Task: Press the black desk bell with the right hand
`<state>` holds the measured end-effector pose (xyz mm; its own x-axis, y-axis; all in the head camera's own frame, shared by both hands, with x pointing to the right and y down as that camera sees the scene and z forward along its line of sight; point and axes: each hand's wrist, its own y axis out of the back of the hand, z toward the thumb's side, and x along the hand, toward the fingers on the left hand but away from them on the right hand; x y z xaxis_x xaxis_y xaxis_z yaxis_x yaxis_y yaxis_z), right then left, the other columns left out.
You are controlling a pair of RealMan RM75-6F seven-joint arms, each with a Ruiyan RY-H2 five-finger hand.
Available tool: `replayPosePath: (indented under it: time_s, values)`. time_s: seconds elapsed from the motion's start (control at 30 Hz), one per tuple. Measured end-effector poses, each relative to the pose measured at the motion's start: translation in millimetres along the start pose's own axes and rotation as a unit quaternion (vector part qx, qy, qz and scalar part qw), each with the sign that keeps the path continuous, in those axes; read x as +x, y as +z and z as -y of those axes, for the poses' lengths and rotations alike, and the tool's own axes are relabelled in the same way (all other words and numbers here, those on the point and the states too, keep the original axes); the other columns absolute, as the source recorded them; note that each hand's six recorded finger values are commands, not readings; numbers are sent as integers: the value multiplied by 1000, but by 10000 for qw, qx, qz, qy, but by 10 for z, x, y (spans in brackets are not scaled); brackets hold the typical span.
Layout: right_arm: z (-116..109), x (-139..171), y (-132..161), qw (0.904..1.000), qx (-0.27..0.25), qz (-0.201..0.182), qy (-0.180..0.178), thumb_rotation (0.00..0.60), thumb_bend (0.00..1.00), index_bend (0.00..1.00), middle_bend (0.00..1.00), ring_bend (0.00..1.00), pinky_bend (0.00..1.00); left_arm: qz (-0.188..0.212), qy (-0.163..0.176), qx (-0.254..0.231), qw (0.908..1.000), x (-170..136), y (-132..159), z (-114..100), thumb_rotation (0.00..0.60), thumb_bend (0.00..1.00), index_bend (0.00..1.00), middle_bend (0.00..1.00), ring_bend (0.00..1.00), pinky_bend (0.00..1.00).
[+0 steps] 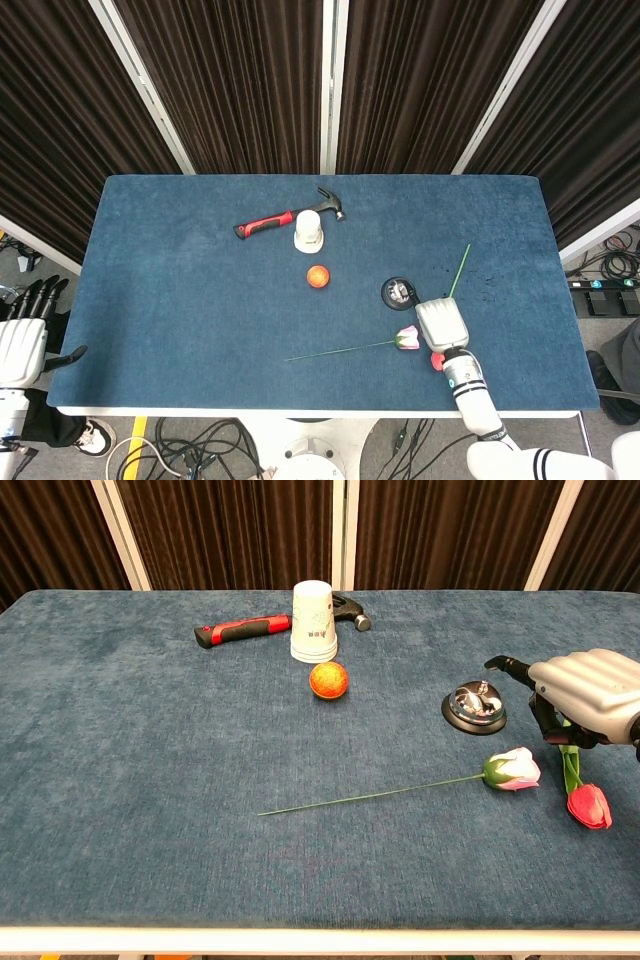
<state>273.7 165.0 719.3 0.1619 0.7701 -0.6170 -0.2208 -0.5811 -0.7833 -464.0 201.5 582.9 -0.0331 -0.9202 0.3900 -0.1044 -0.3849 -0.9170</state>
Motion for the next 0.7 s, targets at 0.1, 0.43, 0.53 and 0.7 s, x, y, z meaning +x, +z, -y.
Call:
replayPosePath:
  time_s: [0.1, 0.43, 0.53, 0.7]
  values:
    - [50, -7, -5, 9999, 45, 2, 102, 600, 1000, 0, 845, 763, 608, -16, 11, -4, 10000, -7, -8, -6, 600, 108, 88, 54, 0, 147]
    - [166, -6, 7, 9993, 116, 15, 353, 600, 1000, 0, 845, 764, 609, -25, -1, -14, 10000, -13, -18, 3, 600, 108, 88, 53, 0, 147]
    - [76, 3, -14, 9998, 19, 30, 197, 600, 1000, 0, 845, 764, 608, -21, 3, -14, 10000, -12, -13, 0, 600, 108, 88, 54, 0, 147]
    - [-176, 59, -122, 9993, -229, 100, -285, 600, 1000, 0, 845, 764, 609, 1, 8, -3, 10000, -10, 4, -4, 600, 108, 88, 54, 0, 147]
